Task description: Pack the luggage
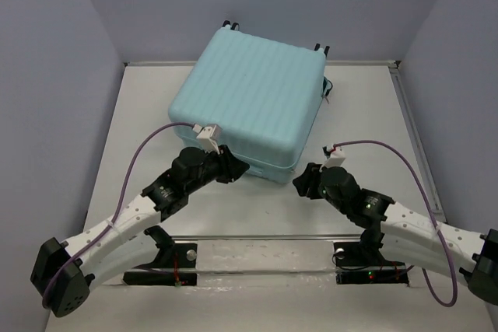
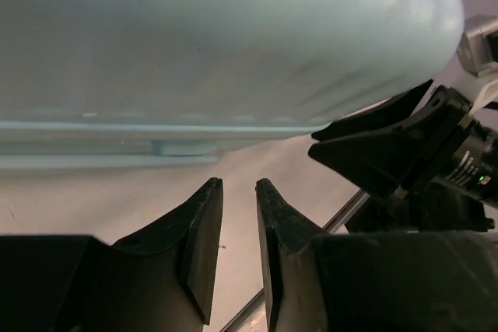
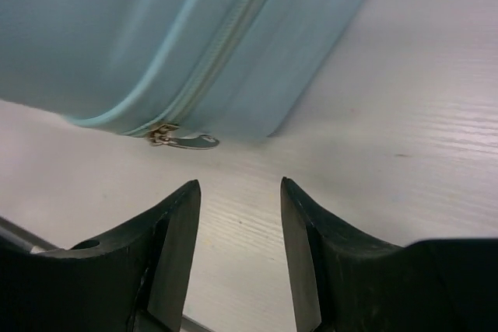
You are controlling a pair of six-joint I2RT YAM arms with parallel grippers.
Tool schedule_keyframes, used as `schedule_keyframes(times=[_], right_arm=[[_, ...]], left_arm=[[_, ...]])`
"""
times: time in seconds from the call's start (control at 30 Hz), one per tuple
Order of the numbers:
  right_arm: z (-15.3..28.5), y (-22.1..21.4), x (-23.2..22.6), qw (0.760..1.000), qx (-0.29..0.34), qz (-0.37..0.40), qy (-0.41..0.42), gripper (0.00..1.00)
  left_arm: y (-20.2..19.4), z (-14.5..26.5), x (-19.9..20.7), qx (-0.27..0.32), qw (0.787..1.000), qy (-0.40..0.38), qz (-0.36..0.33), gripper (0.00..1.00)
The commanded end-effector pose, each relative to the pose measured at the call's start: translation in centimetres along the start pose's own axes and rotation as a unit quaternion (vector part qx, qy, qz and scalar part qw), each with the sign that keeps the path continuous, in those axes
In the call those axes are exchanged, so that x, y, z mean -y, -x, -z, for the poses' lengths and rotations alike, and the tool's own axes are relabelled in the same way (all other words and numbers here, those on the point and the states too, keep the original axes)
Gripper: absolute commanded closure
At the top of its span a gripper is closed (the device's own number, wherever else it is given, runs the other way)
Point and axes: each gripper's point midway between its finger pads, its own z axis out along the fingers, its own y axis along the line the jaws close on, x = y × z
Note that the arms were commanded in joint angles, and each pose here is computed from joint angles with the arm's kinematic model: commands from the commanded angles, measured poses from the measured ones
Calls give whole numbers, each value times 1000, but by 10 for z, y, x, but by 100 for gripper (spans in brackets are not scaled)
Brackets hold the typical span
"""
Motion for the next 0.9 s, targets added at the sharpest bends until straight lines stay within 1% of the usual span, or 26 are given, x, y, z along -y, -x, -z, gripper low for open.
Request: schedule_keyframes(times=[0.0,0.03,0.07,0.1,0.13,0.23,0.33,0.4,0.53,0.67,0.7,0.73,0.77,0.83,0.87], right_arm=[[-1,9,31,997,14,38,-60,47],[-6,23,26,997,40,38,-48,47],[-8,28,23,995,46,81,-31,46],[-9,29,13,994,49,99,-3,46],[-10,34,-7,991,63,109,50,45],[-11,33,-23,983,62,140,99,44],[-15,31,-33,980,58,148,122,43],[-23,28,-33,980,51,154,118,43],[-30,41,-43,977,83,150,127,47],[-34,51,-39,978,106,142,108,63],[-32,50,-37,978,112,135,109,71],[-30,55,-39,977,128,129,114,75],[-29,56,-39,976,135,123,116,82],[-24,59,-39,975,147,114,121,87],[-23,59,-40,975,147,109,125,93]], left_arm=[[1,7,-3,22,1000,-3,-2,65],[0,6,-3,19,1000,-4,-4,65],[0,4,-2,19,1000,-10,-7,65],[-3,1,-2,11,1000,-11,-9,64],[-3,0,-1,9,1000,-14,-13,64],[-6,-7,1,1,1000,-23,-16,64],[-8,-12,4,-5,999,-33,-17,64],[-6,-15,8,-4,999,-40,-16,64],[-4,-20,12,-4,999,-45,-16,64],[1,-24,14,1,999,-46,-19,64],[3,-27,14,3,999,-43,-20,64],[3,-29,14,1,999,-43,-20,64],[8,-31,18,7,999,-47,-21,64],[9,-37,18,6,999,-45,-21,65],[16,-39,20,17,999,-44,-22,65]])
